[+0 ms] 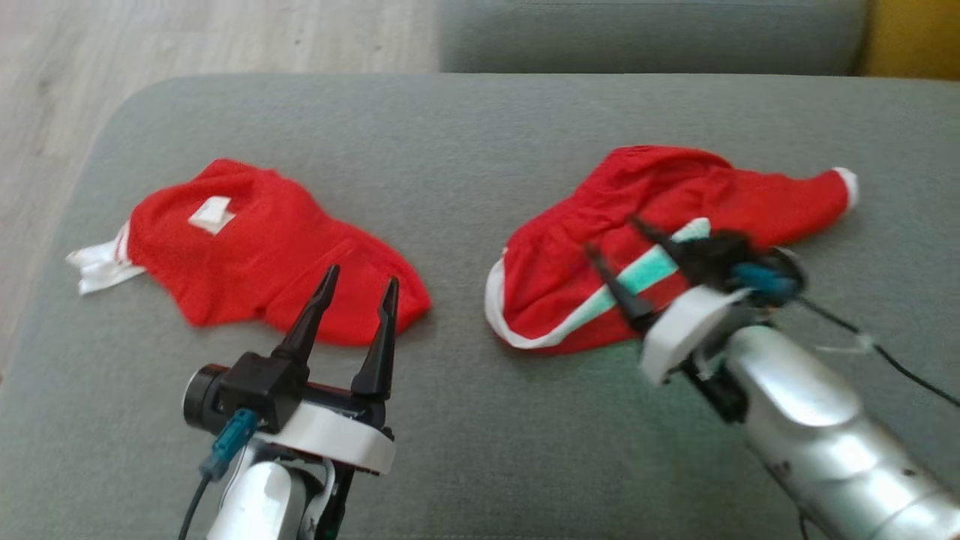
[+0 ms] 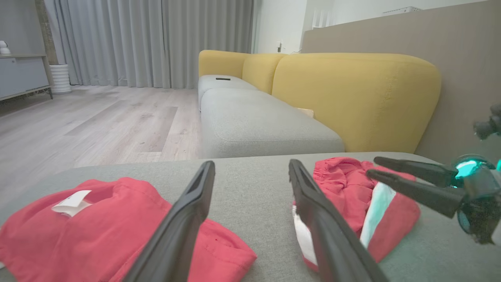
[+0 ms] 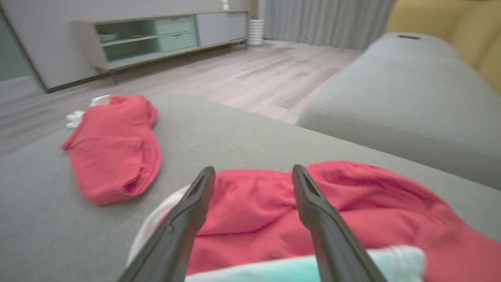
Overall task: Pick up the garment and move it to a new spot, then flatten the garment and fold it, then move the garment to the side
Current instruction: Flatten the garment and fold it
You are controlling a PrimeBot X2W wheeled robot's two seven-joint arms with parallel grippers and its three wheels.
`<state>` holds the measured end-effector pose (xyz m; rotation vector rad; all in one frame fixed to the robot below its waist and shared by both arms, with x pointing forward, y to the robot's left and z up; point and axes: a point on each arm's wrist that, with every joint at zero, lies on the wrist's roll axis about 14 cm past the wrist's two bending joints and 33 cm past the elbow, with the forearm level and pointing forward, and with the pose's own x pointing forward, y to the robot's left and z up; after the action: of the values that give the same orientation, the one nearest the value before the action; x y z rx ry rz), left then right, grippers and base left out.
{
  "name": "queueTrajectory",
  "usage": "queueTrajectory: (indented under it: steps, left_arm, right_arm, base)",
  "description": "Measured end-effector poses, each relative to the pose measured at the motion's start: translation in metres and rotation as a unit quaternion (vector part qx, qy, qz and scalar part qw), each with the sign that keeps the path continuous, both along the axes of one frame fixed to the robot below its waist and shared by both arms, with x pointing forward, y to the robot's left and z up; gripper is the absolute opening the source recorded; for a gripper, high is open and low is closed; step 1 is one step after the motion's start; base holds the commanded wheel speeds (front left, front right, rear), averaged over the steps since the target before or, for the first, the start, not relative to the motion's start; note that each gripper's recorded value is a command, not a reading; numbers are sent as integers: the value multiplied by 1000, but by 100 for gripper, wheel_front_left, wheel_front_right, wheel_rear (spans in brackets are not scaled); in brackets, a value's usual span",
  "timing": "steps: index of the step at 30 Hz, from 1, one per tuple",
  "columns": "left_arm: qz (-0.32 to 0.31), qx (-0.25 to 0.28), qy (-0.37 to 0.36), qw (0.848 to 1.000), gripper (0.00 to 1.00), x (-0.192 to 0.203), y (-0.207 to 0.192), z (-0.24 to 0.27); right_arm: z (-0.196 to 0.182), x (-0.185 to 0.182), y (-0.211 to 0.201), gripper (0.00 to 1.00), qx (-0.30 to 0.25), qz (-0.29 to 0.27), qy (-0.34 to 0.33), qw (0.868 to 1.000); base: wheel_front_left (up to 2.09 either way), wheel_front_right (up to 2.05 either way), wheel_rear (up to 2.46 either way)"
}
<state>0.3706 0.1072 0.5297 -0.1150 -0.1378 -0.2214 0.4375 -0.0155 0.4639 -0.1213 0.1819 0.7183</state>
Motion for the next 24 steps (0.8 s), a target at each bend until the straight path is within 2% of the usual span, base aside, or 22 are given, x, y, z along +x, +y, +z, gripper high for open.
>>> queueTrajectory:
  steps: [5,9,10,11,16,19,24]
  left_arm:
    - [-20,-2,-7,1000,100,3,-14,5]
    - [-36,-4,-11,999,100,6,-24,7]
    - [-41,-5,-13,999,100,7,-28,8]
    - [-41,-5,-13,999,100,7,-28,8]
    - [-56,-5,-11,998,100,9,-38,7]
    - [-57,-6,-8,998,100,9,-40,5]
    - [-57,-6,-3,998,100,9,-40,1]
  right_arm:
    - [6,8,-65,100,50,-121,0,991]
    - [17,0,-103,100,94,-198,-24,975]
    - [17,-10,-116,100,117,-233,-27,965]
    - [17,-10,-116,100,117,-233,-27,965]
    - [-6,-44,-132,100,134,-289,-4,948]
    - [-14,-52,-136,100,128,-299,2,946]
    - [-7,-46,-134,100,129,-297,-10,946]
  base:
    - [0,0,0]
    - [0,0,0]
    - [0,0,0]
    - [0,0,0]
    - [0,0,0]
    - [0,0,0]
    - [0,0,0]
